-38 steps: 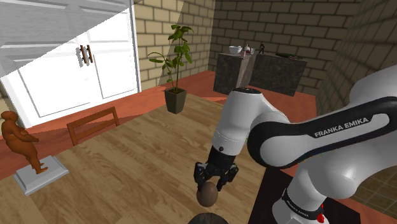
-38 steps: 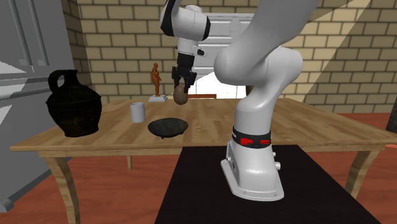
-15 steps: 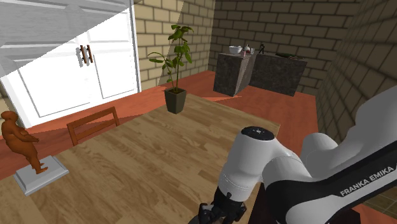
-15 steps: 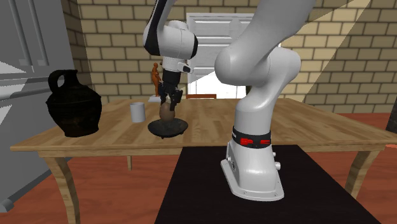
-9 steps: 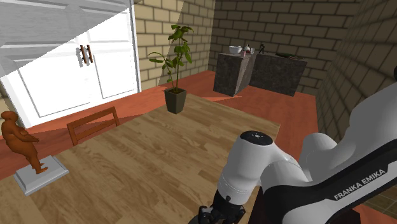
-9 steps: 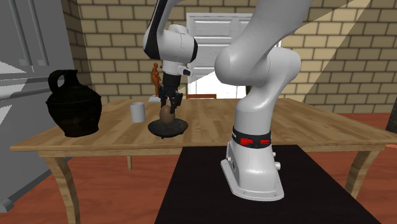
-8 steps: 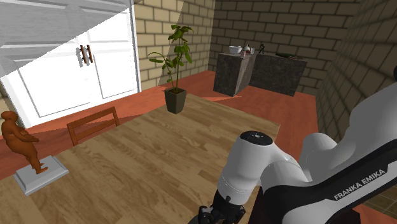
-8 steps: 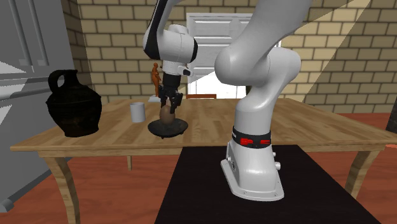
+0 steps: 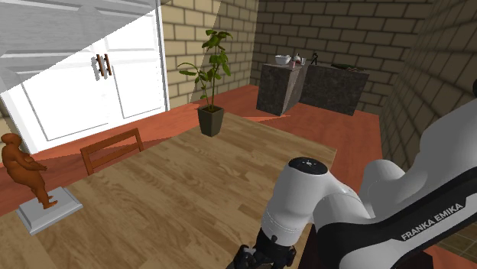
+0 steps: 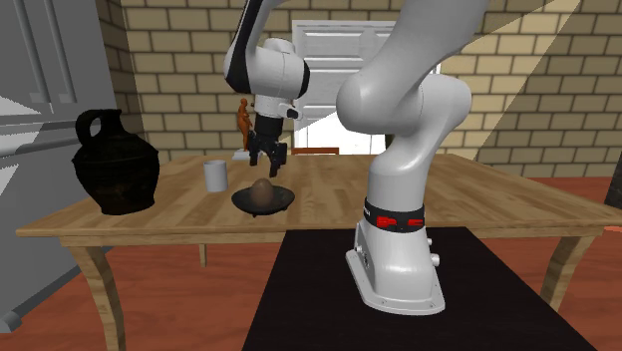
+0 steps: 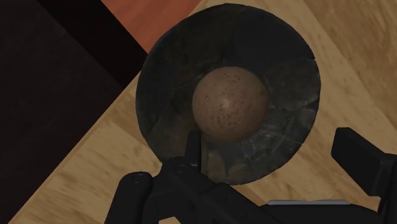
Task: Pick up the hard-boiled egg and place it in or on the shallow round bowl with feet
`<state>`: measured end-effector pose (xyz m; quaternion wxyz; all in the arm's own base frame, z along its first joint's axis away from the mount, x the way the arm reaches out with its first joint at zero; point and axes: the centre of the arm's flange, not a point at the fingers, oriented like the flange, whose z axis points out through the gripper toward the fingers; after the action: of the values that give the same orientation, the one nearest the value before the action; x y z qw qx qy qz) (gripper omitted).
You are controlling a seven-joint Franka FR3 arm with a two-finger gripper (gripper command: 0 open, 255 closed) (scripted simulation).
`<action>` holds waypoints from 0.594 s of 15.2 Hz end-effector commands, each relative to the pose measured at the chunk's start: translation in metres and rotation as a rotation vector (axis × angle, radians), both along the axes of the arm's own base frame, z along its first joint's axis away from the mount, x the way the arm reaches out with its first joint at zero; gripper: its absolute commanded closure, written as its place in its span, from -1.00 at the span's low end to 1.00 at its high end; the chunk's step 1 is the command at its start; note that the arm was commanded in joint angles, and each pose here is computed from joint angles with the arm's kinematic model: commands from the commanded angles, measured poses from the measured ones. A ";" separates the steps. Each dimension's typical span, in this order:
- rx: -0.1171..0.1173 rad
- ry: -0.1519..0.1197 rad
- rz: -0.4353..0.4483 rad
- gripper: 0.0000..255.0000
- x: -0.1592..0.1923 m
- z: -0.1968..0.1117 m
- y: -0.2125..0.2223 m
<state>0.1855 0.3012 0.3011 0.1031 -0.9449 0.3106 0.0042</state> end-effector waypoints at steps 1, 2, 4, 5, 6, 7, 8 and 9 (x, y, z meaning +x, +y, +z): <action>0.000 0.000 0.000 -1.00 -0.001 0.013 -0.003; 0.000 0.000 0.000 -1.00 -0.001 0.026 -0.005; 0.000 0.000 0.000 -1.00 -0.003 0.049 -0.010; 0.000 0.000 0.000 -1.00 -0.003 0.049 -0.010; 0.000 0.000 0.000 -1.00 -0.003 0.049 -0.010; 0.000 0.000 0.000 -1.00 -0.003 0.049 -0.010; 0.000 0.000 0.000 -1.00 -0.003 0.049 -0.010; 0.000 0.000 0.000 -1.00 -0.003 0.049 -0.010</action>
<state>0.1829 0.2915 0.3497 0.1032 -0.9449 0.3106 0.0041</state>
